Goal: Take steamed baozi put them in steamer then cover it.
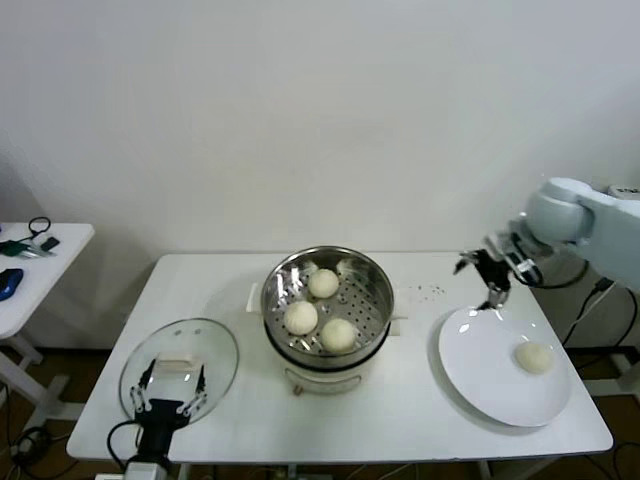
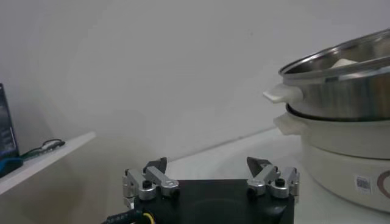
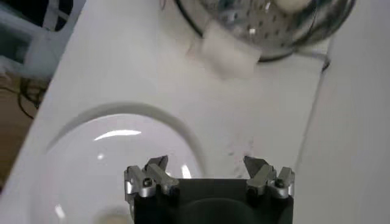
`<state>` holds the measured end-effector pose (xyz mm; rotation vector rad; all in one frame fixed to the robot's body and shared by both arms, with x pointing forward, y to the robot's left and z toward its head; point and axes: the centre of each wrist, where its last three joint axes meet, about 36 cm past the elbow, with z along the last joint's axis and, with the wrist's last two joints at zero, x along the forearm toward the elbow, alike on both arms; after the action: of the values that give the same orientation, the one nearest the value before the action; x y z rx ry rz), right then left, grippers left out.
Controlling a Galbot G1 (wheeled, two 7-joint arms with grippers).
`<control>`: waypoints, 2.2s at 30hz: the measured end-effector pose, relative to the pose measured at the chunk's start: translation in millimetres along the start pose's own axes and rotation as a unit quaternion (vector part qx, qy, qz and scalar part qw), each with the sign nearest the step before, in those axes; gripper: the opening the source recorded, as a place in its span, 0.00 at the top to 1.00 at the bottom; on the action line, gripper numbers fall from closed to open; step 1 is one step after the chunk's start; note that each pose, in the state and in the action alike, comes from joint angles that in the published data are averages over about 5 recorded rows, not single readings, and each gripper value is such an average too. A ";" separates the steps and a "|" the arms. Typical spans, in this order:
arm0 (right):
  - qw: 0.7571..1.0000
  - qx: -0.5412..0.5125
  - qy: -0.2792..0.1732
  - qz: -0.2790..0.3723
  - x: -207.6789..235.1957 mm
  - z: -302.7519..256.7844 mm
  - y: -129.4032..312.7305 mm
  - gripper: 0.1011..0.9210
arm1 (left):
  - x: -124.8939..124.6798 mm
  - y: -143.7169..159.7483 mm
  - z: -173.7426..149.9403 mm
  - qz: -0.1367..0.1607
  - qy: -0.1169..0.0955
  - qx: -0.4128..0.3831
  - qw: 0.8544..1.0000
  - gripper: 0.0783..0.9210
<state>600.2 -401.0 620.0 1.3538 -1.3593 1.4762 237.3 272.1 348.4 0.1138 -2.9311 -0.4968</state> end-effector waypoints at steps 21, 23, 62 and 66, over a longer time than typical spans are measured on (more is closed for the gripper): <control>0.988 -0.121 0.067 -0.062 -91.3 125.5 75.0 0.12 | 3.7 0.9 2.9 -0.007 0.012 -0.003 1.000 0.12; 0.988 -0.123 0.070 -0.065 -97.9 129.4 76.7 0.12 | 4.4 1.0 3.2 -0.007 0.013 -0.004 1.000 0.12; 0.988 -0.111 0.072 -0.082 -134.8 130.4 50.9 0.28 | 13.3 -1.7 3.5 -0.008 0.020 -0.005 1.000 0.12; 0.989 -0.113 0.058 -0.069 -119.2 121.2 32.7 0.29 | 12.8 -2.9 2.8 -0.006 0.019 -0.004 1.000 0.12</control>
<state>620.8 -507.4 485.0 1.1742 -1.2885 1.2492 224.3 268.9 346.8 0.1386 -2.8931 -0.5035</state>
